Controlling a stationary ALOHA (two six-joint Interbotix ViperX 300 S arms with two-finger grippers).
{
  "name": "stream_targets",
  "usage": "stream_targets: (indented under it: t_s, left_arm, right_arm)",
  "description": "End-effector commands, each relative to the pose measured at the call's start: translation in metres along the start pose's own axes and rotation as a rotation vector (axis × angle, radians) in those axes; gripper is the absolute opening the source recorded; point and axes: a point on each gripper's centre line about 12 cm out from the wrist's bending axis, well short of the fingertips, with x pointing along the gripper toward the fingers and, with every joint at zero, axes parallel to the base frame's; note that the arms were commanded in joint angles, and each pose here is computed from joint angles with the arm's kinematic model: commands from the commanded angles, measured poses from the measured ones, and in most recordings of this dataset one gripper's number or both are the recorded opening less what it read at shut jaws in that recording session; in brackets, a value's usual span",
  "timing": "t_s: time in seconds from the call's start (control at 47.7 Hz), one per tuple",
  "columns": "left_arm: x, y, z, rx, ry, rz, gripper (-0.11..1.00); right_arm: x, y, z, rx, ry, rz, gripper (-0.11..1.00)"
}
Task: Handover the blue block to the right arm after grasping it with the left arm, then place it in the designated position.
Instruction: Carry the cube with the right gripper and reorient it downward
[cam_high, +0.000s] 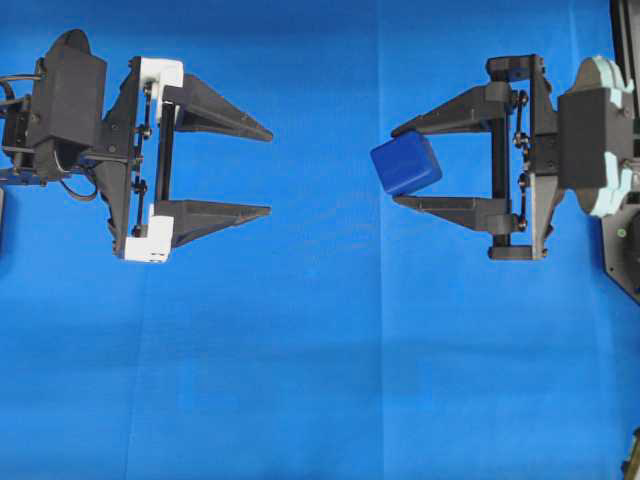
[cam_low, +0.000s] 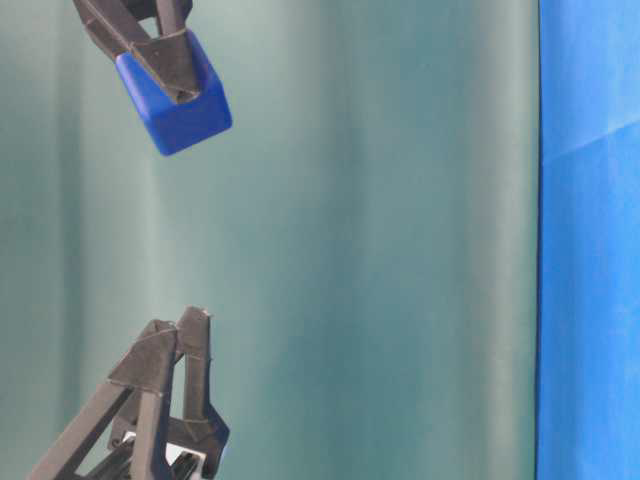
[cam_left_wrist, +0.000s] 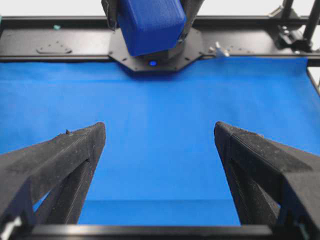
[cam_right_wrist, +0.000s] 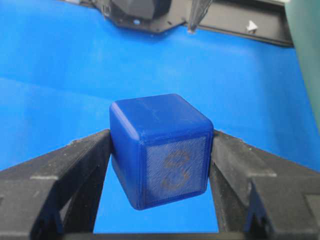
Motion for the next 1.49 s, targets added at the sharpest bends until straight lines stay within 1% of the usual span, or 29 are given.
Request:
stream_targets:
  t_s: [0.0,0.399,1.217,1.322,1.469]
  left_arm:
    - [-0.003,-0.001,0.01,0.002,-0.031,-0.003,0.93]
    - [-0.003,-0.001,0.01,0.0,-0.032,-0.002,0.93]
    - [-0.003,-0.001,0.01,0.0,-0.031,-0.002,0.93]
    - [-0.003,-0.001,0.01,0.002,-0.031,-0.003,0.93]
    - [-0.003,-0.001,0.011,0.0,-0.034,-0.003,0.93]
  right_arm:
    - [-0.004,0.0,0.007,0.008,-0.02,0.001,0.45]
    - [-0.004,-0.001,0.006,0.008,-0.008,-0.008,0.45]
    - [-0.004,0.001,0.006,0.012,-0.008,-0.003,0.45]
    - [-0.004,0.001,0.004,0.029,0.009,-0.01,0.45]
    - [-0.004,0.002,-0.007,0.048,0.09,-0.042,0.45]
